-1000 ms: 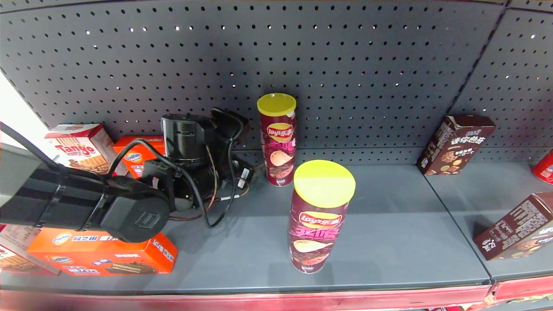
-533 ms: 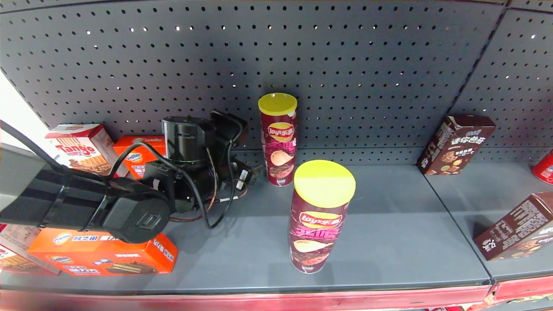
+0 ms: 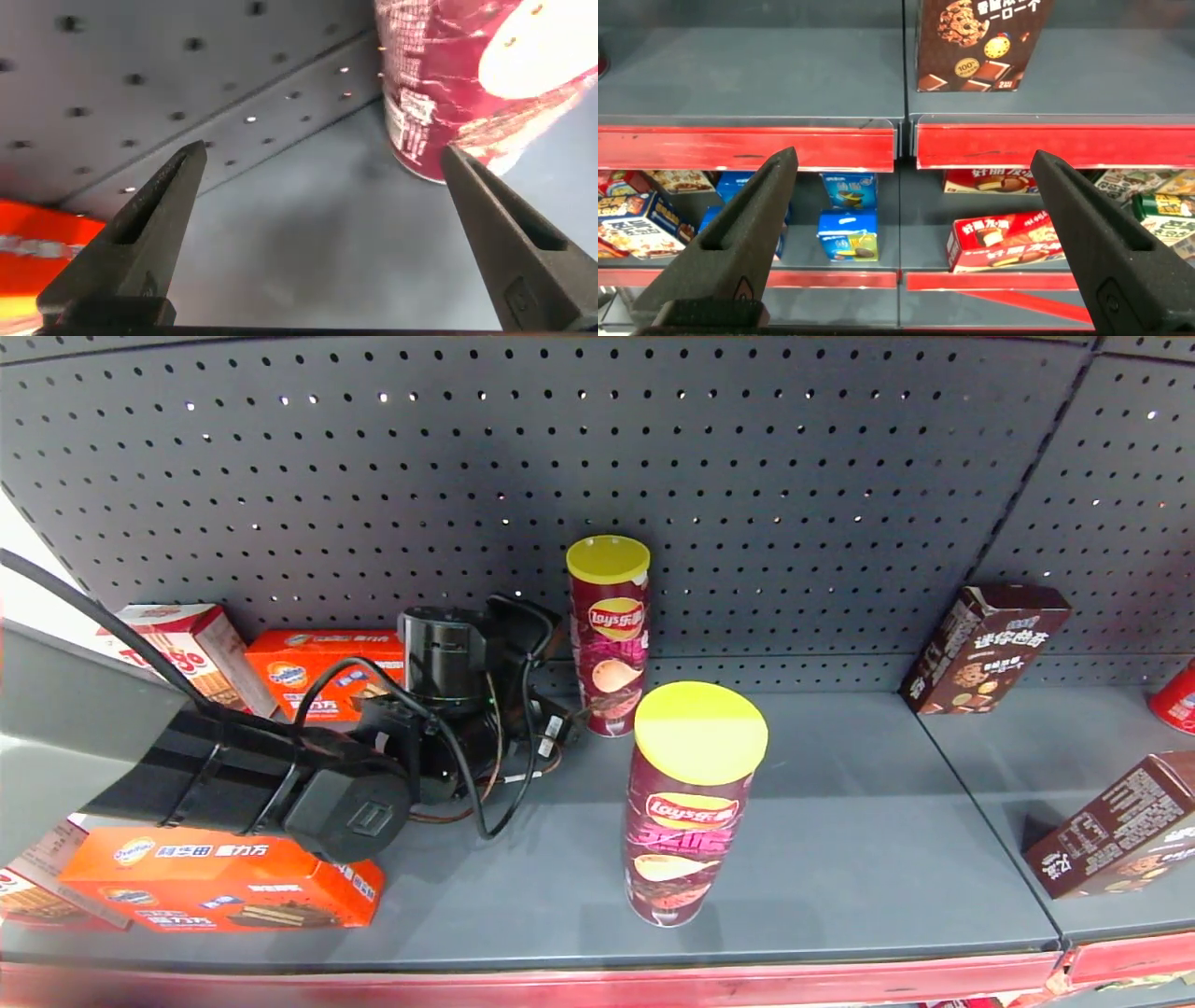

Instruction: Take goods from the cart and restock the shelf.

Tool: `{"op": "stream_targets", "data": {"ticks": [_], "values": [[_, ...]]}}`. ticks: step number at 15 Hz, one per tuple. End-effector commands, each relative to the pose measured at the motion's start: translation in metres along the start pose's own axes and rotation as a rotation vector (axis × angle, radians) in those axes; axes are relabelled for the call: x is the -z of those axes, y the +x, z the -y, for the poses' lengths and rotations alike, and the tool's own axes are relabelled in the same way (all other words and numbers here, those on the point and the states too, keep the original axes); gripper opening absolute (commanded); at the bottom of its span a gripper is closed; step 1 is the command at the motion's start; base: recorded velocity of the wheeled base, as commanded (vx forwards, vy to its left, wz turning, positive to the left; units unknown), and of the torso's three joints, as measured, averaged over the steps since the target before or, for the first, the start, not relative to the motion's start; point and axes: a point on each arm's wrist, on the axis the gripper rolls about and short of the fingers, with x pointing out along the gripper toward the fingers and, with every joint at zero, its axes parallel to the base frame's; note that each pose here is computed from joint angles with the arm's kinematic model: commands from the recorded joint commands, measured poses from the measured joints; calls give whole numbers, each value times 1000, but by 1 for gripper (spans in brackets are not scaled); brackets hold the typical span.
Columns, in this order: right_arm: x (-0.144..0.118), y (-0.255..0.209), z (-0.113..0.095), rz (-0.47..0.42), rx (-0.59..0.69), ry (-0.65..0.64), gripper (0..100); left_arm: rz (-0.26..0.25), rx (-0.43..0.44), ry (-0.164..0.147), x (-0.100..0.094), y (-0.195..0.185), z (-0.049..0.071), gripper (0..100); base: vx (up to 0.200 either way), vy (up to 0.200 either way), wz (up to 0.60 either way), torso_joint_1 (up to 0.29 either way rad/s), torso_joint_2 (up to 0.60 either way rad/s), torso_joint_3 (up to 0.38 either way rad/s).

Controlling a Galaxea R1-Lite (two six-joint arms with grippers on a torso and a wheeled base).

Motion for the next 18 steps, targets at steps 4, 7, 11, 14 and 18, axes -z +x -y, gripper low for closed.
{"op": "stream_targets", "data": {"ticks": [4,7,11,14,18], "values": [[0,0,0,-2,0,0,100,-12,-22,-2,4,-1,-8,100,0,0,0,0,0,0],[0,0,0,-2,0,0,100,-12,-36,-7,3,-1,-13,100,0,0,0,0,0,0],[0,0,0,-1,0,0,100,-9,-51,-12,3,3,-19,100,0,0,0,0,0,0],[0,0,0,-2,-2,0,100,17,-23,-9,-5,7,-6,100,0,0,0,0,0,0],[0,0,0,-1,0,0,100,12,-8,-31,-4,6,-1,100,0,0,0,0,0,0]]}}
